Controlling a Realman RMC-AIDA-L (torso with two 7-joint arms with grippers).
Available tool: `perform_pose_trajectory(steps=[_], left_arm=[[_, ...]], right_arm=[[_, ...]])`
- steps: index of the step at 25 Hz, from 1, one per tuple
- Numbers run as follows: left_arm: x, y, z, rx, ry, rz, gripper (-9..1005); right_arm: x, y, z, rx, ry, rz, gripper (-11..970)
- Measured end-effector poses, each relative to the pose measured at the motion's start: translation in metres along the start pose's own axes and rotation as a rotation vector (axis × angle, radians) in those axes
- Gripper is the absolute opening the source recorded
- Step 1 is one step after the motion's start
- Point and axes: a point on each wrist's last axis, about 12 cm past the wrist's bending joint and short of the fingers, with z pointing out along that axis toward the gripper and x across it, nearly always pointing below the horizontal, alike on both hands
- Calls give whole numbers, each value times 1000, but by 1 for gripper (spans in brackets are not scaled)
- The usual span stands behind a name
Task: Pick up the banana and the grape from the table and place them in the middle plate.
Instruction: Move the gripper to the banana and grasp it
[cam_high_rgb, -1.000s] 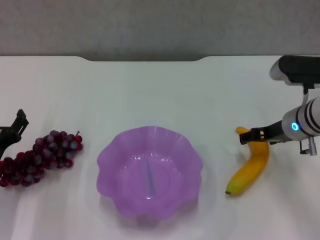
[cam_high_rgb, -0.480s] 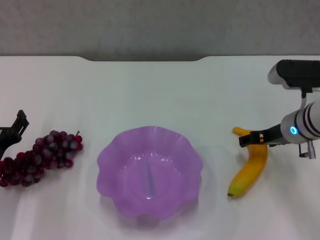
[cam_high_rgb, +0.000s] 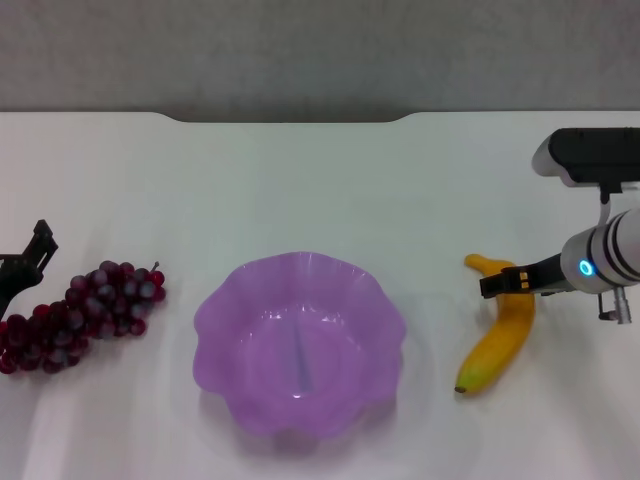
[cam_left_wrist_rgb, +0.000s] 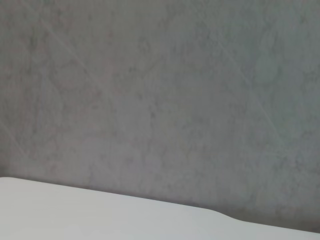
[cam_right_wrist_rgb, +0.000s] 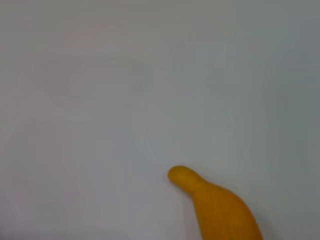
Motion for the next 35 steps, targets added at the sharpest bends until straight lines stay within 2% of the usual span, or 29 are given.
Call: perform_pose_trajectory(steps=[11,22,27,35], left_arm=[[0,0,0,0,0,0,810],[0,0,0,0,0,0,810],[0,0,0,0,0,0,810],[0,0,0,0,0,0,810]], right_arm=[[2,7,3,-6,-5,-29,864],[5,6,4,1,-4,-32,861],[5,5,4,2,-10,-32,662],[5,4,4,5,-16,-44,560]])
